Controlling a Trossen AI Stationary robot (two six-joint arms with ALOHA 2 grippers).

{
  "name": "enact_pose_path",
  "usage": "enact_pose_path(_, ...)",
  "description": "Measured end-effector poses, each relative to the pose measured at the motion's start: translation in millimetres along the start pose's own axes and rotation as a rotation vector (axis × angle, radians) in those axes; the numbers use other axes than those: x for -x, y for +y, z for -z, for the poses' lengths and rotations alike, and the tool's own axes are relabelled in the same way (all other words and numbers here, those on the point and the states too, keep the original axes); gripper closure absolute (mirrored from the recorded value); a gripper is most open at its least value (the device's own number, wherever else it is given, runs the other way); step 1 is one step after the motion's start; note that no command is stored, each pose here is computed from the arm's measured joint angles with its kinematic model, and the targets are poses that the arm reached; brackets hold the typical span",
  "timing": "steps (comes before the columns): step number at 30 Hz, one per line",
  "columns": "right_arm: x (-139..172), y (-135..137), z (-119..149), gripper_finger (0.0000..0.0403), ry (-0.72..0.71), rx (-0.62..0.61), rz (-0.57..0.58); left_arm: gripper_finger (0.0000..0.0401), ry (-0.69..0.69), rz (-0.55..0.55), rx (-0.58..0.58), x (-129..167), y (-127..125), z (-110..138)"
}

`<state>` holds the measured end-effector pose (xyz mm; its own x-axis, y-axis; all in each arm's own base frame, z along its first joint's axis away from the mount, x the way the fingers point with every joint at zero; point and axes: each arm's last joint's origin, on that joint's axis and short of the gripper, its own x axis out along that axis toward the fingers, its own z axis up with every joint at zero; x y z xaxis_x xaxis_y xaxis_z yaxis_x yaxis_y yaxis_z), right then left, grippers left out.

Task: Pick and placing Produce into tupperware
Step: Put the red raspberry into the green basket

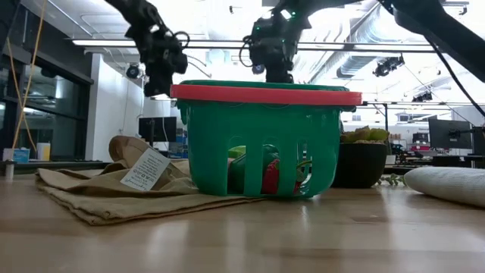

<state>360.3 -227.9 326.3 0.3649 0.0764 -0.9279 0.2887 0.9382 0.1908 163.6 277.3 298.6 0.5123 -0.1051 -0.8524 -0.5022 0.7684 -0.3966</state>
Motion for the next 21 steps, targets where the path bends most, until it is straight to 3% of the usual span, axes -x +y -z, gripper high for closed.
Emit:
enact_pose_path(7, -27, 13, -3, 0.0306, 0.107, 0.039, 0.031, 0.0400, -0.030, 0.145, 0.005, -34, 10, 14)
enact_pose_path(21, -71, 16, -7, 0.0306, 0.207, 0.040, -0.037, 0.0396, -0.045, 0.168, -0.003, -41, 13, 16)
